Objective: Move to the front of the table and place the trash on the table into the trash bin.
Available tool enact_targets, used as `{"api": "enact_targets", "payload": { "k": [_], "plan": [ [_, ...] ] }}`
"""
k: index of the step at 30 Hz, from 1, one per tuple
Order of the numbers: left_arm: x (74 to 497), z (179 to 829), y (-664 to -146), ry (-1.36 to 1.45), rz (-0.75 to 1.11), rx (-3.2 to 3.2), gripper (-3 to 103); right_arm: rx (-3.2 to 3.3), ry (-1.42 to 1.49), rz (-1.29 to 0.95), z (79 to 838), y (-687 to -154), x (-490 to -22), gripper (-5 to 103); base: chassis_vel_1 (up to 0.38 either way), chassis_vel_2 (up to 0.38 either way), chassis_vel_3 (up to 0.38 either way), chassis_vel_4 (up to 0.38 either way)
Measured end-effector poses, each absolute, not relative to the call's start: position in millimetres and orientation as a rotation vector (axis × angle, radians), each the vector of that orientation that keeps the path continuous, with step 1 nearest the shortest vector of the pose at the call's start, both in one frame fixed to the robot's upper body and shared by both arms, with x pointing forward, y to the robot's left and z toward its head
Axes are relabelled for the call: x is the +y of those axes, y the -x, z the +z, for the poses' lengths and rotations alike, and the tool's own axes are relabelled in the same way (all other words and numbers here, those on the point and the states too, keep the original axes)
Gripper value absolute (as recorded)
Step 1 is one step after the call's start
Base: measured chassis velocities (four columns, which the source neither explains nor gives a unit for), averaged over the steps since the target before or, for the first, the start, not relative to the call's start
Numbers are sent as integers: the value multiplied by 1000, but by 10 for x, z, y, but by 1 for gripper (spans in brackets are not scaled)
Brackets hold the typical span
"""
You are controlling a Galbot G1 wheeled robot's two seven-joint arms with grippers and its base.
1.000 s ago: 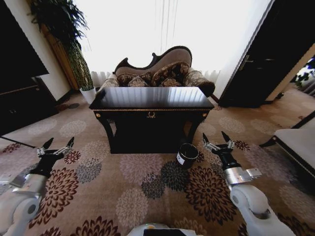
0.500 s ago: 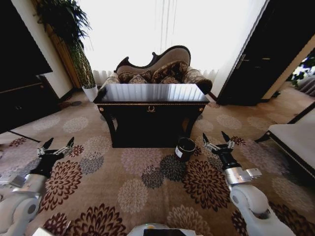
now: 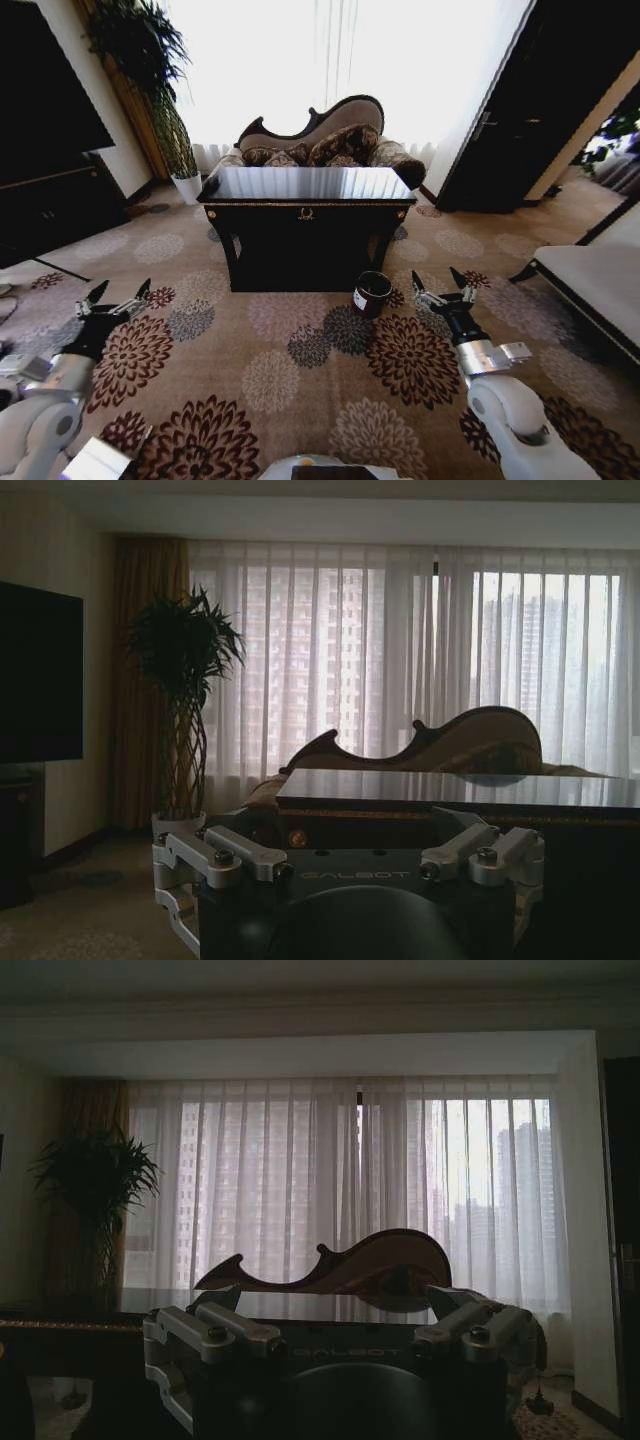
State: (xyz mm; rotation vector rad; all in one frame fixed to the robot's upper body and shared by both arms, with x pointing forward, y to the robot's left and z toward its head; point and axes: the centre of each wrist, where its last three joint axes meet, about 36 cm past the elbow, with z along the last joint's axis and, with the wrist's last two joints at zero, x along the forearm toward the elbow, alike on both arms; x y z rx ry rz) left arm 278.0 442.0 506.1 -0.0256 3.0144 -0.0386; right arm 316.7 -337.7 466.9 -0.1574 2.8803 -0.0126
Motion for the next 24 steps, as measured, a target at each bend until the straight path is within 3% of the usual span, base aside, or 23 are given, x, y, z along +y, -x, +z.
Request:
{"api": "enact_targets", "payload": {
  "k": [24],
  "plan": [
    [4420, 5061, -2779, 26, -39, 3014, 100, 2881, 158, -12, 4668, -3167, -3377, 100, 0, 0, 0, 0]
  ]
}}
